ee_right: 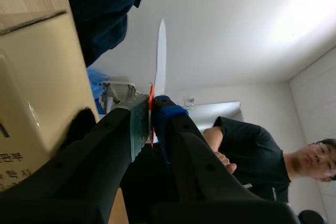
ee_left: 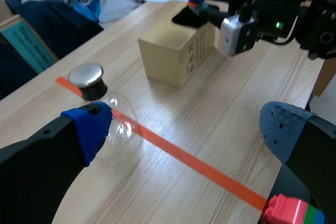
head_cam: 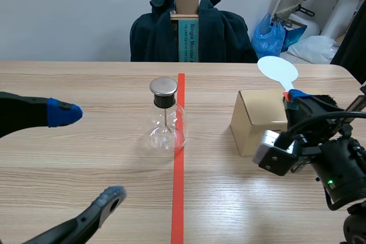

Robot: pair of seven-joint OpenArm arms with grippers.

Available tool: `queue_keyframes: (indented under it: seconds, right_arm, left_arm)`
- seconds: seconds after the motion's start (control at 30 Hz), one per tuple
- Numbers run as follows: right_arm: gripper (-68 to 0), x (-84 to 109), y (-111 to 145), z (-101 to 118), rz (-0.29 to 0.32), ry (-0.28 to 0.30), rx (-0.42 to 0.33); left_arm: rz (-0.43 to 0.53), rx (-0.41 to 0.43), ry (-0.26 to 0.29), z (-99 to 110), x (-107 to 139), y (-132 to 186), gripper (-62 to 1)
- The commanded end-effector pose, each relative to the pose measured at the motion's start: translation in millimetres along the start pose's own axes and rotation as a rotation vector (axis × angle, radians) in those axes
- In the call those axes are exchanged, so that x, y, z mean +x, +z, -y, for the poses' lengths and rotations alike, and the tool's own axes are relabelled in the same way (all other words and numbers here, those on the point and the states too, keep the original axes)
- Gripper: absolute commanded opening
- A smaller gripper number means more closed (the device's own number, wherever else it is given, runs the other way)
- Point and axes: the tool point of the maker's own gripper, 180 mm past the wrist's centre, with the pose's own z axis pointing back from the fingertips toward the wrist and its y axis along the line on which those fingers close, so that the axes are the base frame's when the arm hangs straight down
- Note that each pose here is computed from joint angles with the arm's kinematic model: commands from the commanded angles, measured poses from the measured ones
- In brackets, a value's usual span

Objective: Do the electroscope experiment.
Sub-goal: 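Put the plate down on the right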

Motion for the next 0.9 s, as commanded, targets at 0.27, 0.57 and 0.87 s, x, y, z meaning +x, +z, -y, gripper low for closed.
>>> queue_keyframes:
  seconds: [0.27, 0.57, 0.87]
  right_arm:
    - [-66.7, -2.0, 10, -39, 0.004, 0.005, 0.101]
    - [-66.6, 1.4, 12, -43, 0.013, 0.0, 0.107]
    - [-34.8, 1.4, 11, -33, 0.014, 0.008, 0.05]
  left_arm:
    - [0.03, 0.008, 0.014, -1, 4, -1, 1.4]
    - [0.029, 0.01, 0.013, -1, 4, -1, 1.4]
    - [0.029, 0.01, 0.014, -1, 4, -1, 1.4]
